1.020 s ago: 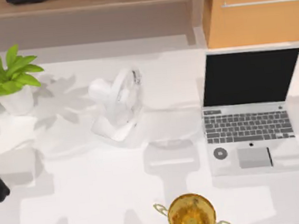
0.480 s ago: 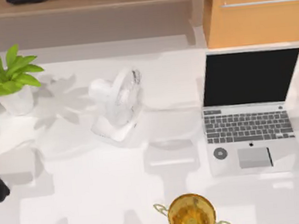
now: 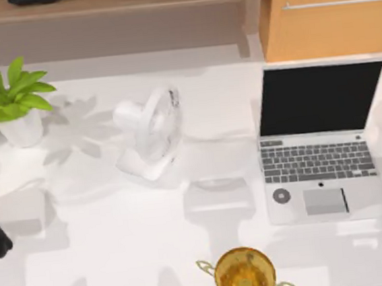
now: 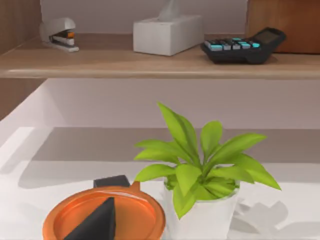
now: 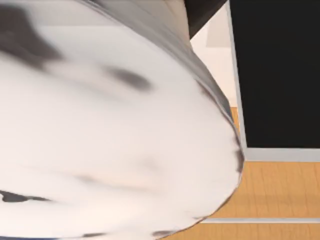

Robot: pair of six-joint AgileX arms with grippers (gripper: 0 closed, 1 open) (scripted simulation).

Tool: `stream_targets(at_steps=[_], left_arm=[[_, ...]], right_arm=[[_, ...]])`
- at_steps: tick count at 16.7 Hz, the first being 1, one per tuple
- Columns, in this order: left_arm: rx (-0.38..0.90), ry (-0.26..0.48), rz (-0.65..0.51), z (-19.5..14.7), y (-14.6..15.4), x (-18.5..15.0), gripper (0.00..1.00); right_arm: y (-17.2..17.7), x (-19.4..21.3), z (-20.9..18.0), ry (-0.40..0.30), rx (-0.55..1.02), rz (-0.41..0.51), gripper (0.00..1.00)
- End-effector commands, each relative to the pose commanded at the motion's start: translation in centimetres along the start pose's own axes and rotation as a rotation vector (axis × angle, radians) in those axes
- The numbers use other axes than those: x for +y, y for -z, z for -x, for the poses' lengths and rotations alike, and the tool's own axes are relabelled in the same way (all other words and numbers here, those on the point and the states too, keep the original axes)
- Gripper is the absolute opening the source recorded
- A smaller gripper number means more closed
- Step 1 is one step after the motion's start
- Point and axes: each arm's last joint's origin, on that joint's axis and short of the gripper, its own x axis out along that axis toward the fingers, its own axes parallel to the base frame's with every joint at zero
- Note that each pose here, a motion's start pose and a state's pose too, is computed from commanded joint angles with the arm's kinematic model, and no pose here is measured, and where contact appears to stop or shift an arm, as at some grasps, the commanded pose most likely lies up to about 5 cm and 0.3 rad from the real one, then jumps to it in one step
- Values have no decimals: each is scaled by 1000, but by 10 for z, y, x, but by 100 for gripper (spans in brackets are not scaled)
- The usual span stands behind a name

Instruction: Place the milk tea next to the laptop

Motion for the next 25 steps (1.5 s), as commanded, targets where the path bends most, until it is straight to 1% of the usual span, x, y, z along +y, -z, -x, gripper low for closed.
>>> stream_targets(at_steps=[5,16,19,23,25], left_arm=[[0,0,0,0,0,0,100],[0,0,0,0,0,0,100],[0,0,0,0,0,0,100],[0,0,0,0,0,0,100],[0,0,0,0,0,0,100]], right_arm=[[-1,-1,-2,3,-17,-1,0],[1,0,-11,0,-117,0,0],[9,0,-11,0,-98,-1,0],[28,0,-7,0,-11,0,0],[29,0,-6,0,0,0,0]])
